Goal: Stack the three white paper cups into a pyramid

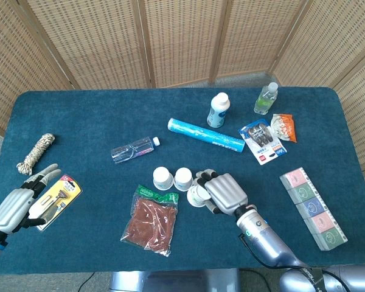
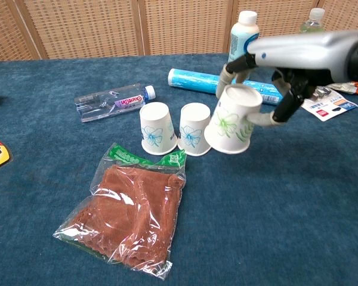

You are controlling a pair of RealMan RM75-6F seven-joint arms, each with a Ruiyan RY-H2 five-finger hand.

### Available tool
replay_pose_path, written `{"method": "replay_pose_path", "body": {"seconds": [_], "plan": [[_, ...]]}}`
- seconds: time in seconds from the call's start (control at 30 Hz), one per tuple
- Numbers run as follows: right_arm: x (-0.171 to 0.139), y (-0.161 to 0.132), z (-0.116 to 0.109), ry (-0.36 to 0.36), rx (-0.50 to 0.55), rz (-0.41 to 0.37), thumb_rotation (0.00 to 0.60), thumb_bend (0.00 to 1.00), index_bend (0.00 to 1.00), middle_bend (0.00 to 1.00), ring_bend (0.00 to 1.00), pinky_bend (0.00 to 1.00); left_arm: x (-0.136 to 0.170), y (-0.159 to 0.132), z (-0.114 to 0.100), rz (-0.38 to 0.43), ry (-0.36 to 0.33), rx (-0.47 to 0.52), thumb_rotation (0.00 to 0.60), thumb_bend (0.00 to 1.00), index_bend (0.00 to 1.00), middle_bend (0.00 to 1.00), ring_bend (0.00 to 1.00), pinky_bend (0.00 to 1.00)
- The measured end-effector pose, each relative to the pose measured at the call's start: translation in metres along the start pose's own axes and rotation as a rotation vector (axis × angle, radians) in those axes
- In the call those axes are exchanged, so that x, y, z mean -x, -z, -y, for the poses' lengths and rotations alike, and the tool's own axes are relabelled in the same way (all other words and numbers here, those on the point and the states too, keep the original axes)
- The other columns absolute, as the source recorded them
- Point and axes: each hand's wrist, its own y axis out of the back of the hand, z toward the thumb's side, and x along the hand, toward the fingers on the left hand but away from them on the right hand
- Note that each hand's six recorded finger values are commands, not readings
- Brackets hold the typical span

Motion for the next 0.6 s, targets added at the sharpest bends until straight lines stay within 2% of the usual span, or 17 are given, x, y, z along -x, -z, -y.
{"method": "replay_pose_path", "body": {"seconds": [0.3, 0.6], "plan": [[0.012, -0.03, -0.029, 0.007, 0.0, -0.053, 0.6, 0.46, 0.3, 0.21, 0.18, 0.74, 0.003, 0.002, 0.0, -0.005, -0.002, 0.004, 0.6, 0.49, 0.0, 0.0, 0.0, 0.1], [0.034, -0.059, -0.042, -0.007, -0.026, -0.078, 0.6, 0.45, 0.3, 0.21, 0.18, 0.73, 0.005, 0.004, 0.001, -0.013, 0.001, 0.008, 0.6, 0.49, 0.0, 0.0, 0.0, 0.1]]}}
